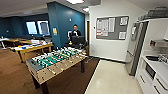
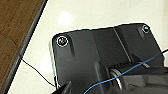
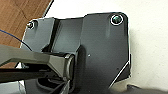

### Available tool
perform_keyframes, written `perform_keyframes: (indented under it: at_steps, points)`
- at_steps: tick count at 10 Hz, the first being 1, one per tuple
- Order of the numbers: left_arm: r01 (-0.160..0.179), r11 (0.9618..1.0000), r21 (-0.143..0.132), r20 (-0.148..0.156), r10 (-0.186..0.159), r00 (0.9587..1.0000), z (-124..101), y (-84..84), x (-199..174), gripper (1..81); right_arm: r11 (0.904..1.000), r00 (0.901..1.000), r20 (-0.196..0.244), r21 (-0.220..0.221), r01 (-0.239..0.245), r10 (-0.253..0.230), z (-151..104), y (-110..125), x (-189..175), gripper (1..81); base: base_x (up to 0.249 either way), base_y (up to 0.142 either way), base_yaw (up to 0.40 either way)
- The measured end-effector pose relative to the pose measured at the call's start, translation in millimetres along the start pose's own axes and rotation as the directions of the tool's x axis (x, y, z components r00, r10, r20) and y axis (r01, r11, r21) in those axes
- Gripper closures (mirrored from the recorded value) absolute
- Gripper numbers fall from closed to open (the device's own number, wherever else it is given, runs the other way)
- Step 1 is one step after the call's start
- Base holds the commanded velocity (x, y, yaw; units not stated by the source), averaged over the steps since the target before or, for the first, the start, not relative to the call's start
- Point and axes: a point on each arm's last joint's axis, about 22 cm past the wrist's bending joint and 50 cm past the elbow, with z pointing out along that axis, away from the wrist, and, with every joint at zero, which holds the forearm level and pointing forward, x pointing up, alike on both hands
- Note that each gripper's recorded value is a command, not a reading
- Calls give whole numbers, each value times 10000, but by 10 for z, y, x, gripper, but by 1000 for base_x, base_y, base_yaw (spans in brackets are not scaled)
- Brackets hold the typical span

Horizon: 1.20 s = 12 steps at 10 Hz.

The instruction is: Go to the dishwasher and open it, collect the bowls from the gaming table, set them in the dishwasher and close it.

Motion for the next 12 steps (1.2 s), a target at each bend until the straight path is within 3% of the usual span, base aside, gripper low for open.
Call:
perform_keyframes:
  at_steps: [4, 12]
  points:
    - [24, 9999, -135, 54, -23, 10000, 28, 111, -50, 10, 9999, 10000, 22, -115, 12, -11, -1, 40, -21, 10, 0, 0, 371]
    - [0, 9999, -118, 20, 0, 10000, 33, 110, -23, 10, 10000, 10000, 23, -25, 6, -6, 25, -40, -19, 10, 0, 0, 371]
